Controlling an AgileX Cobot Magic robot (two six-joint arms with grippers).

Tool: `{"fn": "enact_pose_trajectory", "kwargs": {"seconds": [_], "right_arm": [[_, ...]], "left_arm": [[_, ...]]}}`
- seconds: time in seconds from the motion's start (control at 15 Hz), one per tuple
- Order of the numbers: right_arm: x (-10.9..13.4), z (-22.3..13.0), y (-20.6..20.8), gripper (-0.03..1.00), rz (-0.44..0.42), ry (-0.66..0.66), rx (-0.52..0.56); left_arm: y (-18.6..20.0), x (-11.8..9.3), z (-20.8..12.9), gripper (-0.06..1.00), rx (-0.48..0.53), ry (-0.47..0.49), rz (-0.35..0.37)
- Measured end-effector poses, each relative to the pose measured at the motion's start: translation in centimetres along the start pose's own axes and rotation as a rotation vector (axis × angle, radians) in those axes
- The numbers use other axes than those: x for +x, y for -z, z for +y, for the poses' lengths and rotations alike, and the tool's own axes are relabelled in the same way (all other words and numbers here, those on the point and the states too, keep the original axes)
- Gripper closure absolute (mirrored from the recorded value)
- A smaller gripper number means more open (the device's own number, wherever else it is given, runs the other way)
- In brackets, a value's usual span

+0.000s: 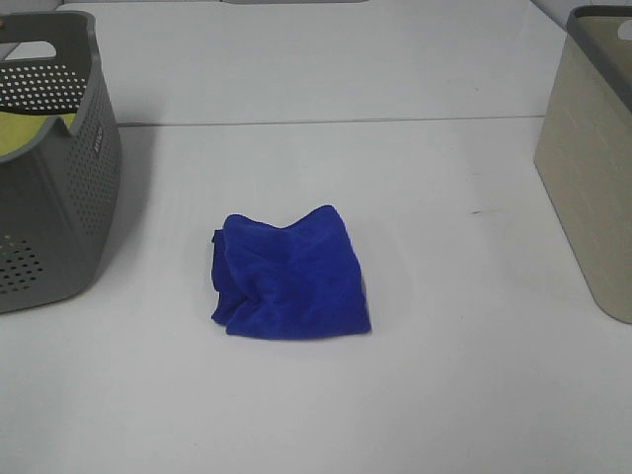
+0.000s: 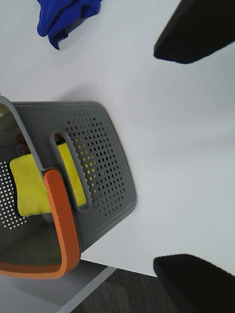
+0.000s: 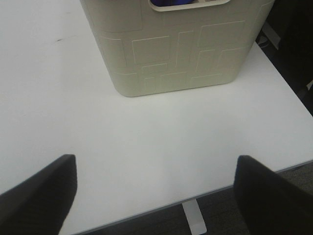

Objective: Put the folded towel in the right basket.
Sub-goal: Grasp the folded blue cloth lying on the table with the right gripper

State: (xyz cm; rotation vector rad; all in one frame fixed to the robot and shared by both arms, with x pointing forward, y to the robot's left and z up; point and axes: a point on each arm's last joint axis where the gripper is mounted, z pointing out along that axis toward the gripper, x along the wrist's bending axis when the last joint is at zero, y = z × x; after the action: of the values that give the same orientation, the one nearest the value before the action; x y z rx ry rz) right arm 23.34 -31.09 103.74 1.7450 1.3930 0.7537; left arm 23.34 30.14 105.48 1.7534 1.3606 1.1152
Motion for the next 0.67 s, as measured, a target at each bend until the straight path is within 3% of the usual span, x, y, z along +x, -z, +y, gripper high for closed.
{"fn": "enact_pose_trajectory", "kwargs": {"seconds": [0.67], "right_arm": [[0.08,-0.01,0.00,0.12,0.009,0.003,0.001]], "left_arm": [[0.00,0.00,0.00,-0.04,0.000,0.000,0.000]]}}
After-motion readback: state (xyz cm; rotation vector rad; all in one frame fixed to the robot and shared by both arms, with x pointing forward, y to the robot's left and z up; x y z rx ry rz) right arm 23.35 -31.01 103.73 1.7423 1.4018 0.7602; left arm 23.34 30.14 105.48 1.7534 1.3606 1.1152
